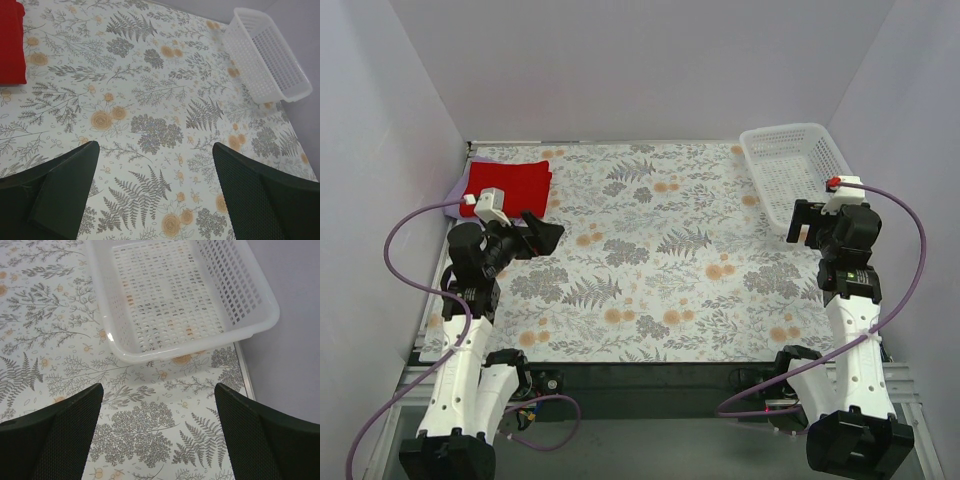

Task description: Fold and stack the t-shirts

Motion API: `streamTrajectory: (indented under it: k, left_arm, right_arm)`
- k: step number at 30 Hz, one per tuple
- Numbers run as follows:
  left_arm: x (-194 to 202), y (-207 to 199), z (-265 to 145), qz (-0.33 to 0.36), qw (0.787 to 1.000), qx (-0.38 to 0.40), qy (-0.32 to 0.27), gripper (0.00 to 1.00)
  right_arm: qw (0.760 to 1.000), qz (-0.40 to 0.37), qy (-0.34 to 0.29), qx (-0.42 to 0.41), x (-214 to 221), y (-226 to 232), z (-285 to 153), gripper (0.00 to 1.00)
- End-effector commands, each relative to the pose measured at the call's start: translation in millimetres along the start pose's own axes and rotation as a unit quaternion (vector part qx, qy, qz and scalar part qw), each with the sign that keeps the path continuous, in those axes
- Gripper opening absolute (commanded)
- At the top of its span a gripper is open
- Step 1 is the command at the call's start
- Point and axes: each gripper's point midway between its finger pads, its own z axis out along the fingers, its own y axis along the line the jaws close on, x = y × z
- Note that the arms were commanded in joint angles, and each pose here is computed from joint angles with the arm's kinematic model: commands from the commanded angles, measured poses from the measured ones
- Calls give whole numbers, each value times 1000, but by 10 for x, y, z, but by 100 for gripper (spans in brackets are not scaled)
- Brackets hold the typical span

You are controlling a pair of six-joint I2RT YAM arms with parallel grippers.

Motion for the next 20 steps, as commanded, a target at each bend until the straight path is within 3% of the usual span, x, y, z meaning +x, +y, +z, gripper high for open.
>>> streamTrajectory:
  k: [1, 20]
  left_arm:
    - [49, 24, -23, 11, 1000, -6, 2, 96]
    - [28, 72, 10, 9, 1000, -20, 11, 96]
  right_arm:
    - [999, 21, -27, 30, -113, -101, -3, 98]
    - [999, -22, -26, 26, -18, -110, 44, 98]
